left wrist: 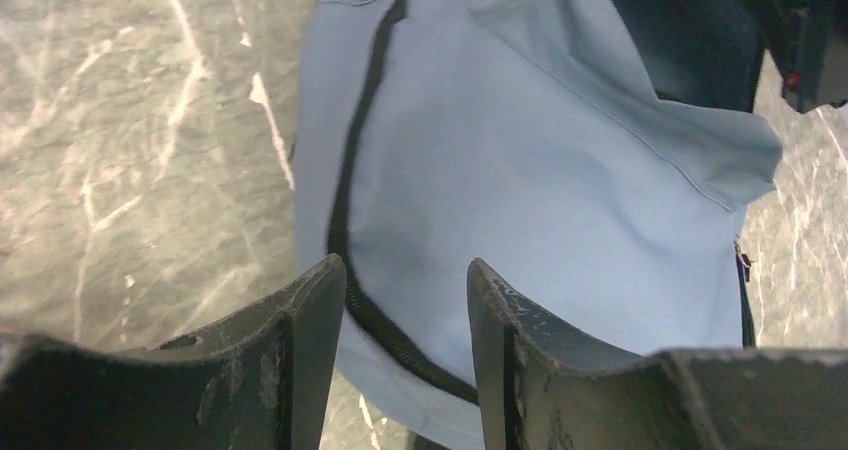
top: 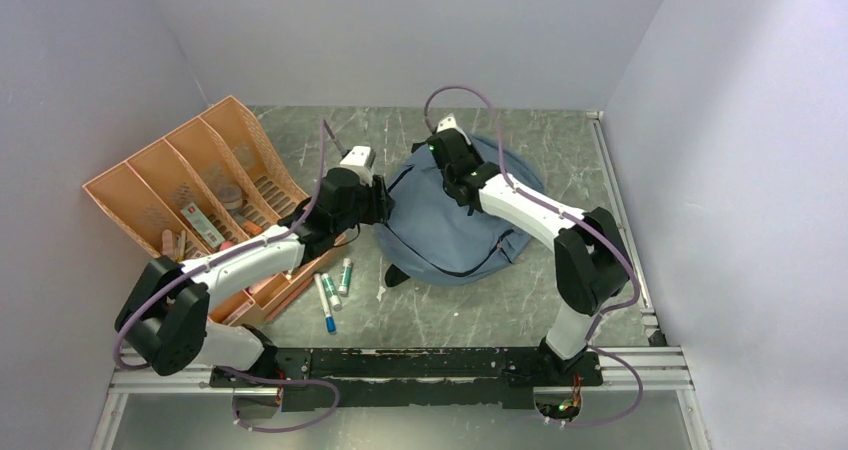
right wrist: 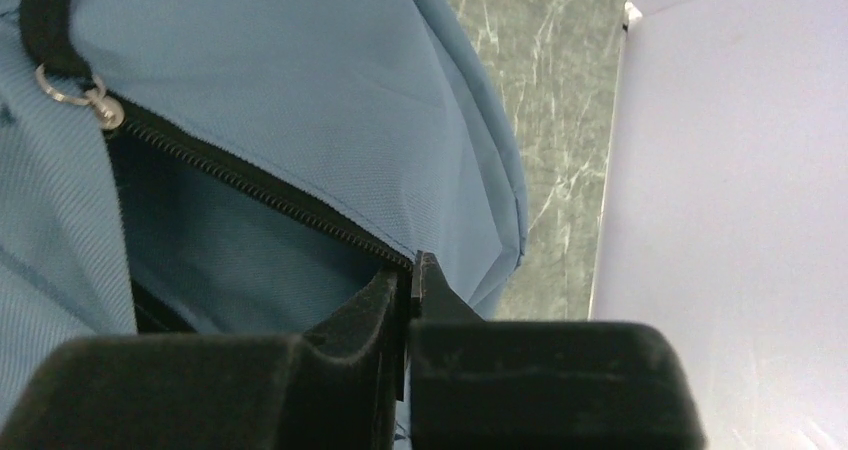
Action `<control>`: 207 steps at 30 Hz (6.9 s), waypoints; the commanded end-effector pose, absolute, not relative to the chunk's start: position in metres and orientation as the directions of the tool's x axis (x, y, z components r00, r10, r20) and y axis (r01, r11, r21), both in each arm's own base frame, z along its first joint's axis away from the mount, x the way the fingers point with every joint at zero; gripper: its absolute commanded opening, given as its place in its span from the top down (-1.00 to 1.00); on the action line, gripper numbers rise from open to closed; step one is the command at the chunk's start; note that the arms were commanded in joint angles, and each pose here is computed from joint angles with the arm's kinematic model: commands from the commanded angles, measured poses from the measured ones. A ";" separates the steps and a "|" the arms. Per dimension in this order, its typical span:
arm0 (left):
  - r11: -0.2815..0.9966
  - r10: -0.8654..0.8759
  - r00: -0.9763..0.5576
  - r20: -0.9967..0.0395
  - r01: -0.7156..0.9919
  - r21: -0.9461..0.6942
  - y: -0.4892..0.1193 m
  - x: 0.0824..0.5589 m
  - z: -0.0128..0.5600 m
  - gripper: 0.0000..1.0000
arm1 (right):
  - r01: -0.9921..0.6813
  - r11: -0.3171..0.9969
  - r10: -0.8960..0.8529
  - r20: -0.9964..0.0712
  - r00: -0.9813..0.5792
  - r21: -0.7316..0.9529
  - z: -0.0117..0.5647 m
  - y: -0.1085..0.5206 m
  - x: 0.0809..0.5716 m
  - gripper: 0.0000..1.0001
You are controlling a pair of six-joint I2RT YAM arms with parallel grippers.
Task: Pack the student bag
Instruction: Unzip the student bag at the center of the board, then pick up the stationery from the center of the board, then place the stationery in the student bag, then pick up the stationery from the center of the board.
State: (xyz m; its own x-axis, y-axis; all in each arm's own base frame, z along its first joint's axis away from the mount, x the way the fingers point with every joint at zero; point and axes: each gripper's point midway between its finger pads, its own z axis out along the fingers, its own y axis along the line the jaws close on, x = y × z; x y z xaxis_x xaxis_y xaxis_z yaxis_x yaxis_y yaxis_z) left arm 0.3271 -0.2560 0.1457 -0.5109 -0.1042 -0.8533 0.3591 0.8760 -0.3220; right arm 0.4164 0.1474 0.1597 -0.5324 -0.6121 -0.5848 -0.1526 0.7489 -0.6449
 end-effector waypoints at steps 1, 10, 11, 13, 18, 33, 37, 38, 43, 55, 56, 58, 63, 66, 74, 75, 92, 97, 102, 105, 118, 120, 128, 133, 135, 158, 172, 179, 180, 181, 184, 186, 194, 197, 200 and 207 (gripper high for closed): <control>0.920 -0.100 -0.617 -0.781 0.242 -0.309 -0.232 0.314 0.135 -0.07 | -0.041 0.824 -0.479 -0.654 -0.585 -0.566 0.172 0.123 0.423 1.00; 0.977 -0.131 -0.719 -0.682 0.024 -0.213 -0.182 0.282 0.113 -0.07 | -0.002 0.881 -0.380 -0.706 -0.598 -0.472 0.178 0.111 0.420 1.00; 0.979 -0.144 -0.732 -0.667 -0.004 -0.206 -0.176 0.276 0.110 -0.08 | -0.005 0.884 -0.375 -0.705 -0.602 -0.467 0.176 0.111 0.419 1.00; 0.978 -0.170 -0.753 -0.636 -0.048 -0.204 -0.168 0.264 0.102 -0.08 | -0.008 0.890 -0.366 -0.704 -0.608 -0.456 0.172 0.112 0.418 1.00; 0.969 -0.228 -0.775 -0.589 -0.119 -0.218 -0.155 0.240 0.082 -0.08 | -0.028 0.897 -0.360 -0.693 -0.624 -0.440 0.161 0.113 0.412 1.00; 0.986 -0.144 -0.830 -0.538 -0.072 -0.152 -0.166 0.237 0.039 -0.11 | -0.028 0.928 -0.302 -0.707 -0.639 -0.372 0.155 0.115 0.399 1.00; 0.988 -0.127 -0.842 -0.524 -0.061 -0.140 -0.170 0.234 0.028 -0.10 | -0.026 0.930 -0.296 -0.706 -0.643 -0.365 0.153 0.114 0.398 1.00; 0.989 -0.120 -0.845 -0.522 -0.057 -0.136 -0.171 0.233 0.025 -0.09 | -0.026 0.932 -0.293 -0.707 -0.644 -0.362 0.153 0.114 0.398 1.00; 0.994 -0.091 -0.862 -0.499 -0.046 -0.102 -0.171 0.230 0.012 -0.06 | -0.022 0.935 -0.282 -0.709 -0.646 -0.353 0.153 0.113 0.397 1.00; 0.996 -0.049 -0.873 -0.485 -0.007 -0.087 -0.178 0.229 0.005 0.51 | 0.064 0.948 -0.198 -0.732 -0.652 -0.313 0.166 0.092 0.393 1.00; 0.996 -0.048 -0.869 -0.493 -0.001 -0.095 -0.180 0.231 0.008 0.60 | 0.075 0.949 -0.184 -0.733 -0.655 -0.305 0.167 0.090 0.393 1.00; 0.995 -0.045 -0.859 -0.511 0.008 -0.102 -0.184 0.236 0.017 0.70 | 0.086 0.954 -0.162 -0.731 -0.663 -0.289 0.168 0.086 0.391 1.00; 0.988 -0.039 -0.816 -0.577 0.054 -0.142 -0.199 0.255 0.052 0.82 | 0.090 0.964 -0.118 -0.707 -0.697 -0.249 0.166 0.087 0.386 1.00; 0.976 -0.048 -0.775 -0.630 0.097 -0.195 -0.211 0.265 0.085 0.87 | 0.087 0.977 -0.076 -0.701 -0.709 -0.193 0.164 0.094 0.380 1.00; 0.805 -0.124 -0.619 -0.775 0.394 -0.443 -0.279 0.282 0.201 0.90 | 0.078 0.995 0.015 -0.695 -0.719 -0.059 0.161 0.111 0.372 1.00; 0.778 -0.149 -0.613 -0.776 0.411 -0.475 -0.288 0.284 0.212 0.90 | 0.074 0.996 0.019 -0.694 -0.719 -0.049 0.163 0.112 0.372 1.00; 0.367 -0.405 -0.731 -0.549 0.420 -0.830 -0.424 0.309 0.257 0.90 | -0.026 0.994 -0.101 -0.796 -0.596 -0.107 0.221 0.102 0.369 1.00; 0.274 -0.487 -0.746 -0.455 0.363 -0.890 -0.439 0.315 0.260 0.90 | -0.051 0.997 -0.074 -0.823 -0.564 -0.055 0.234 0.112 0.372 1.00; 0.248 -0.460 -0.785 -0.416 0.336 -0.909 -0.456 0.313 0.257 0.90 | -0.051 0.998 -0.057 -0.815 -0.576 -0.034 0.234 0.117 0.375 1.00; 0.268 -0.465 -0.784 -0.411 0.318 -0.910 -0.459 0.315 0.249 0.90 | -0.050 0.999 -0.032 -0.825 -0.565 -0.005 0.238 0.120 0.374 1.00; 0.387 -0.473 -0.793 -0.385 0.206 -0.899 -0.473 0.323 0.209 0.90 | -0.063 0.989 0.084 -0.859 -0.505 0.134 0.259 0.134 0.372 1.00; 0.401 -0.484 -0.791 -0.374 0.179 -0.898 -0.471 0.323 0.201 0.90 | -0.069 0.988 0.087 -0.860 -0.503 0.140 0.260 0.135 0.372 1.00; 0.369 -0.542 -0.772 -0.333 0.138 -0.919 -0.478 0.343 0.199 0.90 | -0.104 0.976 0.106 -0.838 -0.535 0.190 0.248 0.145 0.363 1.00; 0.353 -0.597 -0.740 -0.311 0.106 -0.929 -0.476 0.368 0.202 0.90 | -0.108 0.970 0.124 -0.823 -0.554 0.219 0.236 0.148 0.354 1.00; 0.359 -0.617 -0.722 -0.312 0.095 -0.929 -0.473 0.379 0.200 0.90 | -0.101 0.969 0.131 -0.821 -0.556 0.223 0.233 0.147 0.350 1.00; 0.421 -0.578 -0.715 -0.394 0.153 -0.894 -0.467 0.393 0.196 -0.04 | -0.065 0.982 0.112 -0.819 -0.563 0.179 0.219 0.137 0.349 1.00; 0.582 -0.416 -0.665 -0.621 0.331 -0.743 -0.401 0.348 0.220 0.13 | -0.029 0.996 0.060 -0.835 -0.548 0.090 0.212 0.124 0.360 1.00; 0.854 -0.248 -0.615 -0.748 0.225 -0.469 -0.311 0.329 0.195 0.17 | -0.020 0.997 0.050 -0.832 -0.552 0.073 0.207 0.119 0.364 1.00; 0.893 -0.244 -0.597 -0.764 0.168 -0.417 -0.289 0.328 0.192 0.17 | -0.032 0.996 0.051 -0.833 -0.551 0.082 0.206 0.119 0.364 1.00; 0.917 -0.239 -0.587 -0.773 0.124 -0.378 -0.271 0.325 0.189 0.16 | -0.037 0.995 0.055 -0.833 -0.550 0.090 0.206 0.118 0.365 1.00; 0.960 -0.235 -0.579 -0.781 -0.013 -0.279 -0.219 0.309 0.180 0.11 | -0.032 0.995 0.060 -0.832 -0.551 0.093 0.205 0.115 0.365 1.00; 0.965 -0.258 -0.583 -0.770 -0.112 -0.238 -0.188 0.293 0.173 -0.11 | -0.013 0.997 0.062 -0.834 -0.549 0.082 0.204 0.111 0.365 1.00; 0.924 -0.362 -0.689 -0.628 -0.354 -0.145 -0.133 0.229 0.114 -0.12 | 0.044 0.997 0.071 -0.842 -0.535 0.057 0.200 0.097 0.361 1.00; 0.920 -0.355 -0.722 -0.594 -0.382 -0.086 -0.123 0.216 0.094 -0.14 | 0.045 0.997 0.071 -0.837 -0.543 0.055 0.195 0.097 0.360 1.00; 0.922 -0.337 -0.737 -0.585 -0.384 -0.048 -0.118 0.212 0.082 -0.14 | 0.041 0.998 0.069 -0.831 -0.551 0.056 0.191 0.098 0.359 1.00; 0.936 -0.315 -0.773 -0.551 -0.351 -0.042 -0.123 0.207 0.062 -0.11 | 0.048 0.997 0.074 -0.828 -0.555 0.057 0.187 0.097 0.357 1.00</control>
